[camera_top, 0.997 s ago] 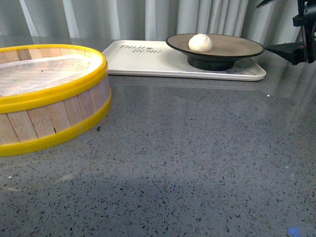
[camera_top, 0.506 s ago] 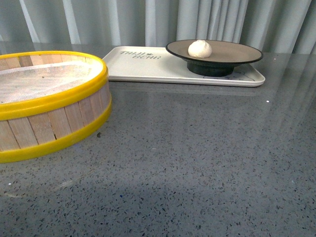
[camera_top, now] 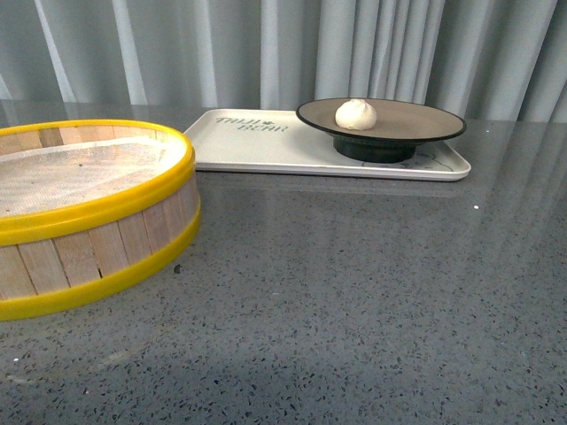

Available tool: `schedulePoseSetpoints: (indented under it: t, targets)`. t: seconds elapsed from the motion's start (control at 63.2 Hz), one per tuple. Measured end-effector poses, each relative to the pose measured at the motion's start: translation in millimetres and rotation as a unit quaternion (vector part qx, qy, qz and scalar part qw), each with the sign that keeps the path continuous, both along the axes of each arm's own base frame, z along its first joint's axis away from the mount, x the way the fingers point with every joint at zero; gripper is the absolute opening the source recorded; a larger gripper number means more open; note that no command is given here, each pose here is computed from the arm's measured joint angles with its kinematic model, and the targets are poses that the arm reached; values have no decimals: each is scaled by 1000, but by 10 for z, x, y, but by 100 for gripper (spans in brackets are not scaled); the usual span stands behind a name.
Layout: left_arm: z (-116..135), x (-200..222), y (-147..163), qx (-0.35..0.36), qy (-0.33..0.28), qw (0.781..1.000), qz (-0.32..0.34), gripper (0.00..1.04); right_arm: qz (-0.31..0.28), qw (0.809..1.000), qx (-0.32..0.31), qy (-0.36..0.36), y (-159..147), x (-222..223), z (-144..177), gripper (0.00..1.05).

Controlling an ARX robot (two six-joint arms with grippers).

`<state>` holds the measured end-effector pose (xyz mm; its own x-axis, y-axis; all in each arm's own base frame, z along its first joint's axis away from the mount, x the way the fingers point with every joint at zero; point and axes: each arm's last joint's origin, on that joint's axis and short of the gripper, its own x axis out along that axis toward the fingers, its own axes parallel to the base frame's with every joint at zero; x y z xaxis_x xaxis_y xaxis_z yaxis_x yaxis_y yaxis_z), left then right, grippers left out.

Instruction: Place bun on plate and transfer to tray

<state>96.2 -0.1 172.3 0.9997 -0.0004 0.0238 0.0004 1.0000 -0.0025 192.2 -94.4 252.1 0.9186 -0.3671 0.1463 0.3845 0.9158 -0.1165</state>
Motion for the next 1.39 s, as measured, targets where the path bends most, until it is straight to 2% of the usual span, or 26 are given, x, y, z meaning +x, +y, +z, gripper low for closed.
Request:
schedulePoseSetpoints:
  t: [0.127,0.174,0.253,0.38,0.633,0.839,1.171,1.25,1.393]
  targets:
    - [0,0,0,0,0,1000,0,98,6,999,-8,34,-7,-168,-290,95]
    - [0,0,0,0,0,1000,0,98,90,994,24,56,0,-214,-386,86]
    - [0,0,0,0,0,1000,-1,98,178,980,56,66,148,-307,-584,68]
    - [0,0,0,0,0,1000,0,98,182,978,71,72,340,-394,-716,45]
    - [0,0,0,0,0,1000,0,98,185,978,70,68,612,-535,-768,1]
    - [0,0,0,0,0,1000,0,98,187,978,68,63,733,-619,-866,2]
    - [0,0,0,0,0,1000,0,98,175,981,68,59,876,-714,-844,2]
    - [0,0,0,0,0,1000,0,98,194,977,66,59,939,-740,-840,2]
    - [0,0,0,0,0,1000,0,98,191,978,66,58,940,-772,-838,2]
